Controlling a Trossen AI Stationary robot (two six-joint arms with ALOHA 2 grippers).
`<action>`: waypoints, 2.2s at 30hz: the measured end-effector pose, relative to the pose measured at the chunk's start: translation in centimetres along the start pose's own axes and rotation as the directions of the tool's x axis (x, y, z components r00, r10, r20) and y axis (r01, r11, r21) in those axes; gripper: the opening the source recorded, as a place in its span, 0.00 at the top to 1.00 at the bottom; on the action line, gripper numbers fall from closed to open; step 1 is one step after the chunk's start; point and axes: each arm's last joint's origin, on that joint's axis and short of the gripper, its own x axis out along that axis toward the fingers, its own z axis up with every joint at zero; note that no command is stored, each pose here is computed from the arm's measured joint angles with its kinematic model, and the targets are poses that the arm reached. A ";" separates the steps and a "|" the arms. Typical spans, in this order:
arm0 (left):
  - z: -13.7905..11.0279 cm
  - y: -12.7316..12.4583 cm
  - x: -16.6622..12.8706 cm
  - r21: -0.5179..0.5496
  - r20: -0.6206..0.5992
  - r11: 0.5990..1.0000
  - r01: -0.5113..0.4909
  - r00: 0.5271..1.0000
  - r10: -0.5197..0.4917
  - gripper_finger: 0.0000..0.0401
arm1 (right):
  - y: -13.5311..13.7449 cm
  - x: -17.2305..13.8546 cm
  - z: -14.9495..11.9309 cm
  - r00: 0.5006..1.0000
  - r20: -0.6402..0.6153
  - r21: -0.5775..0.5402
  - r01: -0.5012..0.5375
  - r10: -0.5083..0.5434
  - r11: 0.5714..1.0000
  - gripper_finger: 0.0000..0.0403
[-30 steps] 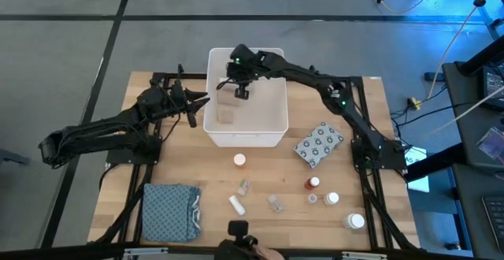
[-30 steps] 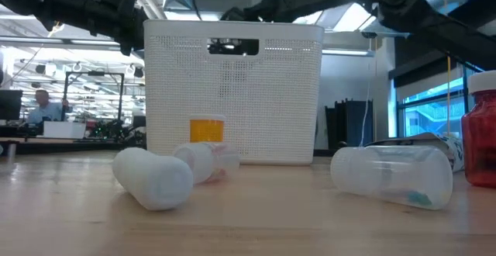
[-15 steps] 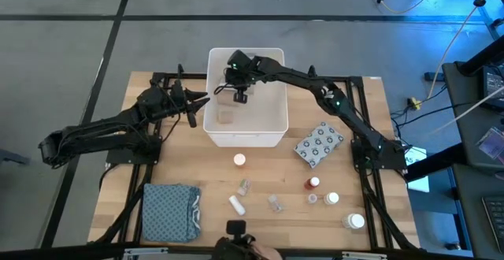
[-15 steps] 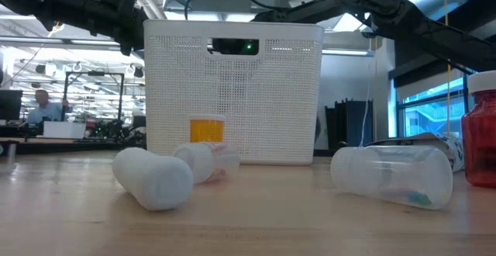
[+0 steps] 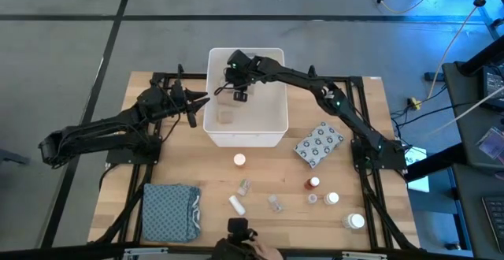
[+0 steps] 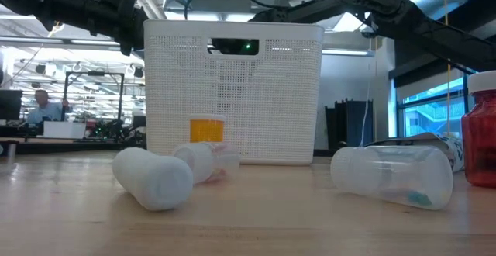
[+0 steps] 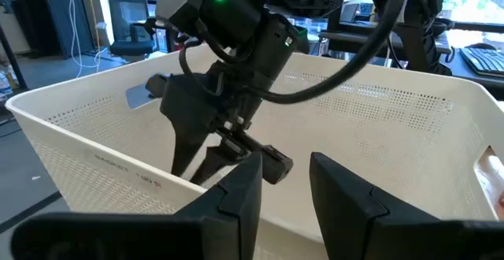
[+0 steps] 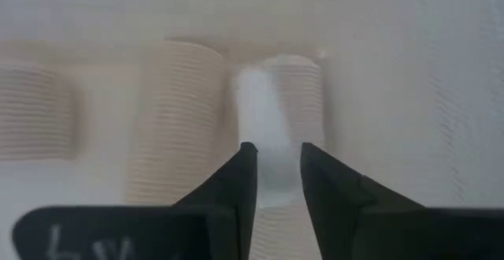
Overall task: Pick & place medical supplies in basket/bin
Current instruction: Put the top rolled white gauze into the white bin, then put the rolled white gauze into the white bin
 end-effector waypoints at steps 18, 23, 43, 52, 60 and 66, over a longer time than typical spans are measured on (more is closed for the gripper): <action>0.1 0.0 0.0 0.001 0.011 1.000 -0.015 1.000 0.015 0.75 | 0.5 -15.6 3.3 0.992 0.124 0.103 -0.006 -0.006 0.995 0.74; 0.3 0.0 0.0 0.001 0.027 1.000 0.003 1.000 -0.003 0.75 | 1.3 -22.7 3.1 0.971 0.216 0.143 -0.133 0.100 0.981 0.74; 2.2 -2.6 -0.6 0.191 0.205 0.891 0.411 0.871 -0.446 0.72 | 11.2 -30.8 -12.8 0.869 0.495 0.306 -0.179 0.005 0.935 0.74; 3.8 -4.6 -0.1 0.181 0.266 0.846 0.501 0.803 -0.533 0.59 | 14.4 -30.5 -19.9 0.699 0.714 0.283 -0.233 -0.042 0.931 0.74; 6.1 -8.4 2.2 0.213 -0.142 0.778 0.591 0.807 -0.573 0.58 | 15.0 -29.1 -21.7 0.710 0.703 0.286 -0.228 -0.043 0.931 0.74; 6.6 -13.2 2.7 0.356 -0.350 0.692 0.628 0.776 -0.524 0.58 | 15.0 -29.1 -21.7 0.709 0.703 0.291 -0.228 -0.046 0.929 0.74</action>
